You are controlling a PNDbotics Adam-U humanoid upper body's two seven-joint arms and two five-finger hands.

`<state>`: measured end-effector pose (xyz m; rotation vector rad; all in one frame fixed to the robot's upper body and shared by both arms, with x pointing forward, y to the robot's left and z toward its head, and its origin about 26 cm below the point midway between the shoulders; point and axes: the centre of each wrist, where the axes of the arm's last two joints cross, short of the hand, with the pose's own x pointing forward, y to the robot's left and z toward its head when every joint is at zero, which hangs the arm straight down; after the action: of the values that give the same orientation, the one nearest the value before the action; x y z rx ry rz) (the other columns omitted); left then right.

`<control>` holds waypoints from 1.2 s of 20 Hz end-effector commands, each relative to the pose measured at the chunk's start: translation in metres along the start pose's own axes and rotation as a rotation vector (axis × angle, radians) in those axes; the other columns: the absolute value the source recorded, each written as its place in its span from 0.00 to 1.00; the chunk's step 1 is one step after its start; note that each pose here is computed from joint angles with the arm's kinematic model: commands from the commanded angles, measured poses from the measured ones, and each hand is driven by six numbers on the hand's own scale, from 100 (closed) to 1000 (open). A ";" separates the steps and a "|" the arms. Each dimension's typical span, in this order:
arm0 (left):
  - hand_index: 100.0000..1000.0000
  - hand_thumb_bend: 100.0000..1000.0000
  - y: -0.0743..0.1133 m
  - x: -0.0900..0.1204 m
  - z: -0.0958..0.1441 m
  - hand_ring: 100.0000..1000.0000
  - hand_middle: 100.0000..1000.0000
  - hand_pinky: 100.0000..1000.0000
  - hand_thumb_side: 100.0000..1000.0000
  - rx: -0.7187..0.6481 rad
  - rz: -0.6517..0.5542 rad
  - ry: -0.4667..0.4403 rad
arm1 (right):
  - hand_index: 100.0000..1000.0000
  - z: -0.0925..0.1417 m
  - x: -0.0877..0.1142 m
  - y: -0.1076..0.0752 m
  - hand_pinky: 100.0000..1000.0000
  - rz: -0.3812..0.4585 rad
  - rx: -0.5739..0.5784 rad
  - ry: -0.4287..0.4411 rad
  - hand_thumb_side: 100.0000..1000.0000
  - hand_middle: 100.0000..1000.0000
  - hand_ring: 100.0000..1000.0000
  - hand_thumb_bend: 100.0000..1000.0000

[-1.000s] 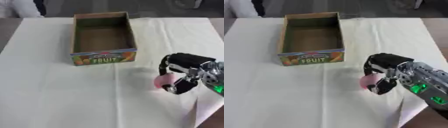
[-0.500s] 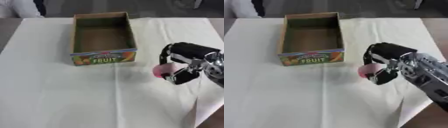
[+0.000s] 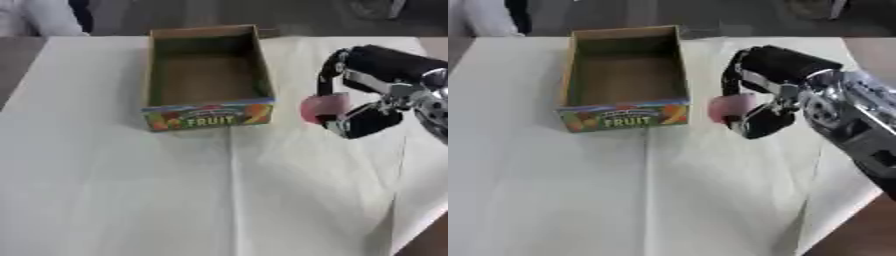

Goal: Pick up objects on the table and place them in the box.

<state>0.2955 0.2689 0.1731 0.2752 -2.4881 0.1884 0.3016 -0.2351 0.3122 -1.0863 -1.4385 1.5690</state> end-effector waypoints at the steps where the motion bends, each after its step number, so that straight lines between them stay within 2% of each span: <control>1: 0.81 0.00 0.001 0.006 -0.004 0.67 0.60 0.67 0.69 -0.010 0.001 -0.024 | 0.47 0.003 0.006 -0.022 0.68 0.016 -0.058 -0.005 0.04 0.48 0.76 0.12; 8: 0.81 0.00 0.000 0.006 -0.003 0.67 0.60 0.67 0.68 -0.018 0.004 -0.021 | 0.46 0.001 0.032 -0.060 0.67 -0.006 -0.128 -0.026 0.07 0.47 0.75 0.16; 12: 0.81 0.00 -0.001 0.006 -0.003 0.67 0.60 0.67 0.68 -0.024 0.008 -0.020 | 0.45 -0.006 0.044 -0.074 0.67 -0.053 -0.150 -0.005 0.08 0.46 0.74 0.19; 18: 0.81 0.00 -0.003 0.006 -0.003 0.67 0.60 0.67 0.69 -0.033 0.015 -0.021 | 0.45 -0.043 0.050 -0.083 0.67 -0.087 -0.169 0.038 0.08 0.46 0.74 0.19; 24: 0.81 0.00 -0.006 0.006 -0.004 0.67 0.60 0.67 0.69 -0.043 0.025 -0.022 | 0.47 -0.086 0.054 -0.078 0.67 -0.086 -0.154 0.075 0.06 0.46 0.74 0.17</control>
<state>0.2958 0.2643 0.1724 0.2422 -2.4835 0.1537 0.3553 -0.1471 0.3764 -1.1212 -1.5623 1.3892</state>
